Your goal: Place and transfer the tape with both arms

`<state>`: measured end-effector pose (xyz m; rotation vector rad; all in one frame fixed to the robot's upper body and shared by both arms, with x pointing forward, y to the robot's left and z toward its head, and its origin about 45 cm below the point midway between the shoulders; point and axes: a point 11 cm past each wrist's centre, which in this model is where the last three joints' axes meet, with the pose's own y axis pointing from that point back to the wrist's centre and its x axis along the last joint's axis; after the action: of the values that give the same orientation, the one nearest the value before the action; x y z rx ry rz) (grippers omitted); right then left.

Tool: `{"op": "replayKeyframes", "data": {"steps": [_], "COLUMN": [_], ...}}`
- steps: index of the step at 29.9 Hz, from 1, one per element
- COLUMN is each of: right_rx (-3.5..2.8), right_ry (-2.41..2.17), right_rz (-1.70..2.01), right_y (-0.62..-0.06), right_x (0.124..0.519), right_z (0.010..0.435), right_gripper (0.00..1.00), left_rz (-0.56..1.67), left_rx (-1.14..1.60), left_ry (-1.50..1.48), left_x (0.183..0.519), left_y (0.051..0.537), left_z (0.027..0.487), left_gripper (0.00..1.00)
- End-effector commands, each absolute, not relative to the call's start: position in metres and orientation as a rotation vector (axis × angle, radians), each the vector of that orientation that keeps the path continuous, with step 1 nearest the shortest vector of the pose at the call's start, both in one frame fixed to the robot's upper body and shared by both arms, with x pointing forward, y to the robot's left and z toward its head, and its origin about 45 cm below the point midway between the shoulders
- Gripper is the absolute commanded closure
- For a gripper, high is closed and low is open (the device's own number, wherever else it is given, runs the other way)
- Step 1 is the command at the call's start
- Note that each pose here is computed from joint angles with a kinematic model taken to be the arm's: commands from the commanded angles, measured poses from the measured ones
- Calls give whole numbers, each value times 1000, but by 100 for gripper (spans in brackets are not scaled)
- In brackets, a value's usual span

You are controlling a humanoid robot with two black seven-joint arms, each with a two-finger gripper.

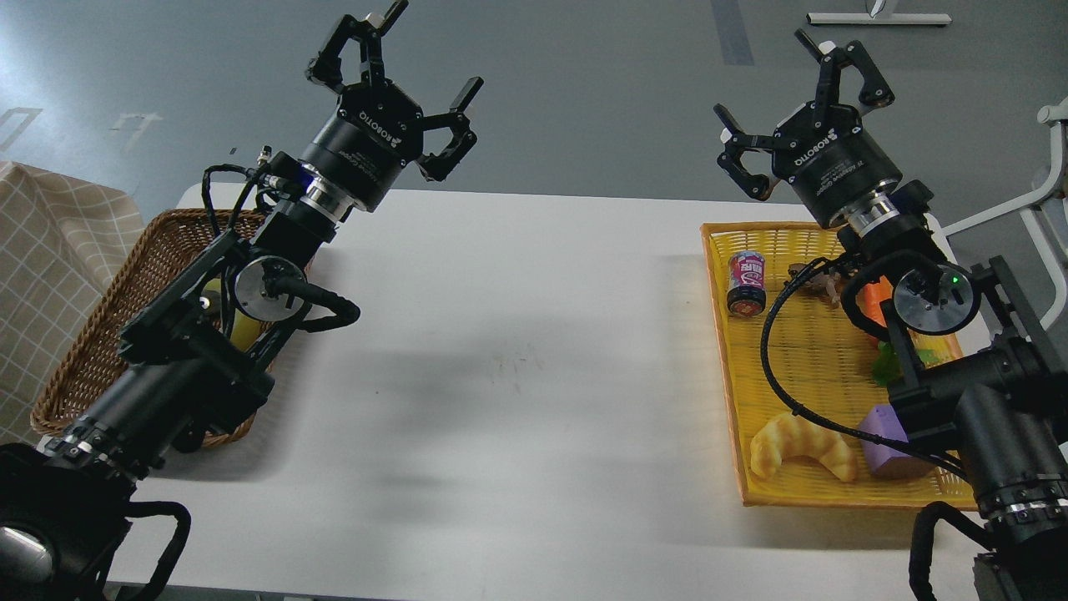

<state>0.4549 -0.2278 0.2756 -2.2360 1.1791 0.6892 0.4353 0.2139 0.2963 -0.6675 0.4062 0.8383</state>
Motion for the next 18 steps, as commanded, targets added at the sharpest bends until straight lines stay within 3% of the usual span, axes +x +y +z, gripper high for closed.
{"op": "replayKeyframes", "data": {"steps": [1,18], "right_rx": [-2230,-2187], "right_ry": [1170,1143], "right_rz": [693,694], "right_y": [-225,-220], "right_x": [455,456], "right_z": [276,282], "right_gripper": [0,0], "left_rz": [838,861], "left_rx": [-671,-677], "left_ry": [407,417], "left_x": [435,435], "left_y": [213,221], "left_z": [296,291], "left_gripper": [2,2]}}
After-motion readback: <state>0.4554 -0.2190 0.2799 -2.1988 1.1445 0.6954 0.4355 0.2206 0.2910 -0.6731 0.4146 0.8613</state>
